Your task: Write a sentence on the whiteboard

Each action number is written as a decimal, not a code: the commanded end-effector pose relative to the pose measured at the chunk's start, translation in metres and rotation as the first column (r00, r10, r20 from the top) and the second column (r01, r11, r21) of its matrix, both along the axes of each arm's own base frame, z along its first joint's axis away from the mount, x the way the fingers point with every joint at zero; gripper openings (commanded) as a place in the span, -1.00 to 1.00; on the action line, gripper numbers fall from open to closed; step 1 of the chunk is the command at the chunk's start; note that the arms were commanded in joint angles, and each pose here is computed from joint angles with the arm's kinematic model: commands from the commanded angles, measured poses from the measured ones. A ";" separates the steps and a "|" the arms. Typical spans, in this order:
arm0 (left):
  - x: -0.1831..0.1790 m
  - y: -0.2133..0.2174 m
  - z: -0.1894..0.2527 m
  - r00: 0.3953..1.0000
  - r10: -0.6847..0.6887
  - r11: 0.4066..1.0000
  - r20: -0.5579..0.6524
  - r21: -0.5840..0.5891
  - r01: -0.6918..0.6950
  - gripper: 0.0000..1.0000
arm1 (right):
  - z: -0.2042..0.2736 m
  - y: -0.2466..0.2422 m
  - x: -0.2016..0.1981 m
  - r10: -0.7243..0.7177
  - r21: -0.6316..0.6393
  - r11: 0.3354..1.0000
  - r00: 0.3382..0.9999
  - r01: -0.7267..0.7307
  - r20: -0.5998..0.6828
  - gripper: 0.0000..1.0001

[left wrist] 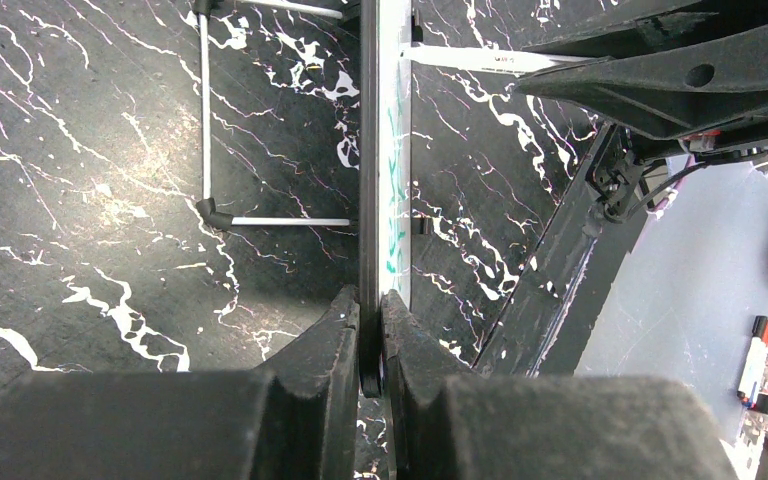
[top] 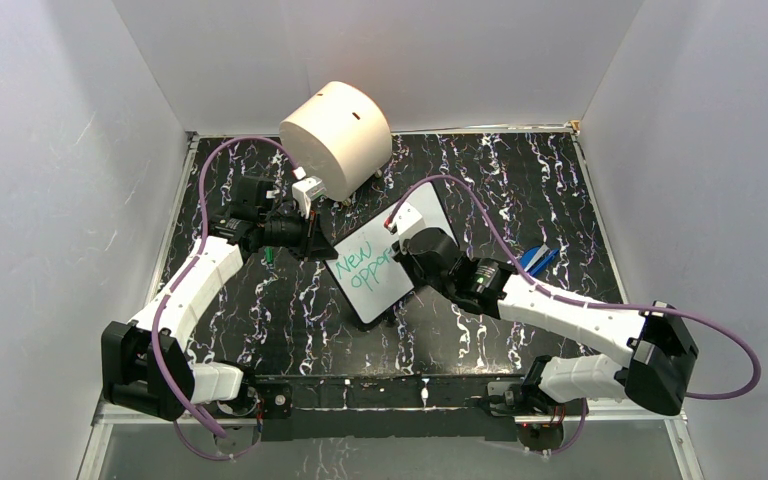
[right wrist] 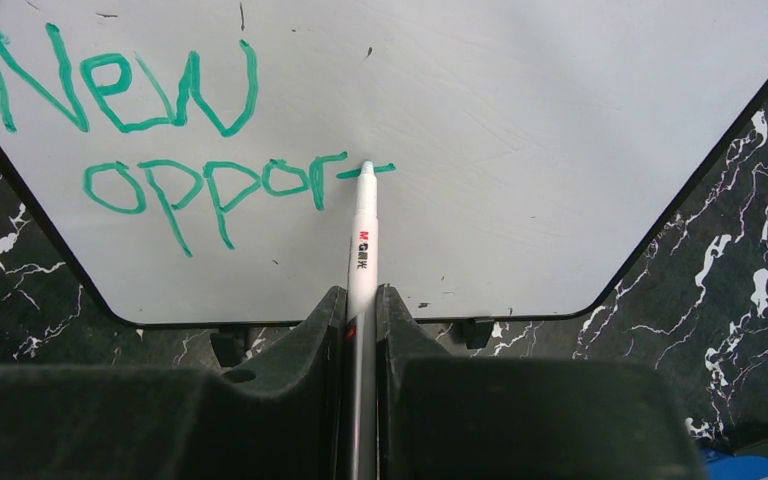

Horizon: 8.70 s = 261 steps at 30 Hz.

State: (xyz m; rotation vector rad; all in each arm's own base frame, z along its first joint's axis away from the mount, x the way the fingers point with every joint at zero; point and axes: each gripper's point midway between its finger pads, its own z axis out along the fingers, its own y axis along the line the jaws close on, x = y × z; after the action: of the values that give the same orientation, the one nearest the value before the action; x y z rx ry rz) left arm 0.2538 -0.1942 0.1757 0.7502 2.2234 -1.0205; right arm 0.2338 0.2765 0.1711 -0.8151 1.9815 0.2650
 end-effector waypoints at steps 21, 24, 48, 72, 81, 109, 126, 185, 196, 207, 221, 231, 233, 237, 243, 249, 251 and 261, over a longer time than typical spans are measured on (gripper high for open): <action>0.003 0.012 -0.016 1.000 0.025 0.996 -0.005 0.089 -0.025 -1.00 | 0.033 0.014 0.015 -0.016 0.083 0.997 0.997 0.009 0.079 -1.00; 0.003 0.013 -0.017 1.000 0.027 0.996 -0.008 0.090 -0.026 -1.00 | 0.035 0.015 0.016 -0.013 0.085 0.996 0.997 0.006 0.082 -1.00; 0.004 0.012 -0.017 1.000 0.026 0.996 -0.009 0.090 -0.025 -1.00 | 0.005 0.002 0.003 -0.013 0.003 1.000 1.000 0.013 -0.007 -1.00; 0.004 0.013 -0.018 1.000 0.029 0.995 -0.012 0.095 -0.028 -1.00 | -0.017 -0.006 -0.001 -0.024 -0.066 0.998 0.998 0.020 -0.050 -1.00; 0.004 0.013 -0.018 0.999 0.029 0.995 -0.014 0.096 -0.027 -1.00 | -0.015 -0.008 0.000 -0.027 -0.065 0.998 0.999 0.024 -0.040 -1.00; 0.008 0.018 -0.015 0.998 0.055 0.990 -0.002 0.131 -0.054 -1.00 | 0.027 -0.011 0.001 -0.031 0.060 0.998 0.998 0.027 0.054 -1.00; 0.039 0.030 0.003 0.993 0.098 0.966 0.060 0.236 -0.110 -1.00 | 0.034 -0.013 0.000 -0.022 0.065 0.998 0.997 0.017 0.069 -1.00; 0.078 -0.070 0.036 0.978 -0.206 0.978 -0.035 0.019 0.206 -0.73 | 0.044 -0.019 0.008 -0.053 0.049 0.998 0.991 0.047 0.122 -1.00; 0.069 -0.060 0.024 0.970 -0.238 0.967 -0.057 0.076 0.242 -1.00 | 0.039 -0.013 0.006 -0.027 0.052 0.998 0.994 0.022 0.104 -1.00; 0.069 -0.056 0.017 0.974 -0.219 0.969 -0.065 0.100 0.225 -1.00 | 0.037 -0.007 0.002 -0.014 0.045 0.999 0.996 0.010 0.092 -1.00; 0.067 -0.053 0.009 0.977 -0.201 0.972 -0.069 0.114 0.208 -1.00 | 0.028 -0.002 0.006 -0.040 0.006 0.999 0.995 0.040 0.096 -1.00; 0.066 -0.053 0.011 0.978 -0.200 0.973 -0.065 0.108 0.206 -1.00 | 0.033 0.008 0.014 -0.052 0.035 0.998 0.991 0.048 0.124 -1.00; 0.065 -0.053 0.010 0.978 -0.200 0.973 -0.067 0.108 0.206 -1.00 | 0.034 0.010 0.017 -0.054 0.036 0.998 0.989 0.049 0.136 -1.00; 0.065 -0.053 0.010 0.977 -0.202 0.972 -0.067 0.106 0.208 -1.00 | 0.033 0.014 0.021 -0.053 0.039 0.998 0.987 0.047 0.152 -1.00; 0.064 -0.054 0.010 0.975 -0.209 0.971 -0.067 0.101 0.215 -1.00 | 0.035 0.019 0.024 -0.059 0.055 0.997 0.985 0.050 0.162 -1.00; 0.064 -0.054 0.008 0.974 -0.212 0.971 -0.075 0.099 0.218 -1.00 | 0.035 0.022 0.029 -0.051 0.037 0.998 0.983 0.046 0.178 -1.00; 0.063 -0.054 0.009 0.974 -0.212 0.971 -0.074 0.098 0.219 -1.00 | 0.035 0.022 0.030 -0.057 0.035 0.998 0.982 0.052 0.182 -1.00; 0.063 -0.054 0.008 0.974 -0.214 0.970 -0.077 0.097 0.221 -1.00 | 0.031 0.021 0.035 -0.065 0.032 0.998 0.982 0.060 0.178 -1.00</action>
State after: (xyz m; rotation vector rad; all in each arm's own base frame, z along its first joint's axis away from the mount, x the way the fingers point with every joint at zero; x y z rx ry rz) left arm 0.3384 -0.2550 0.1935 1.0120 2.2322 -1.0359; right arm 0.2544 0.2858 0.1685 -0.8117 1.9068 0.1364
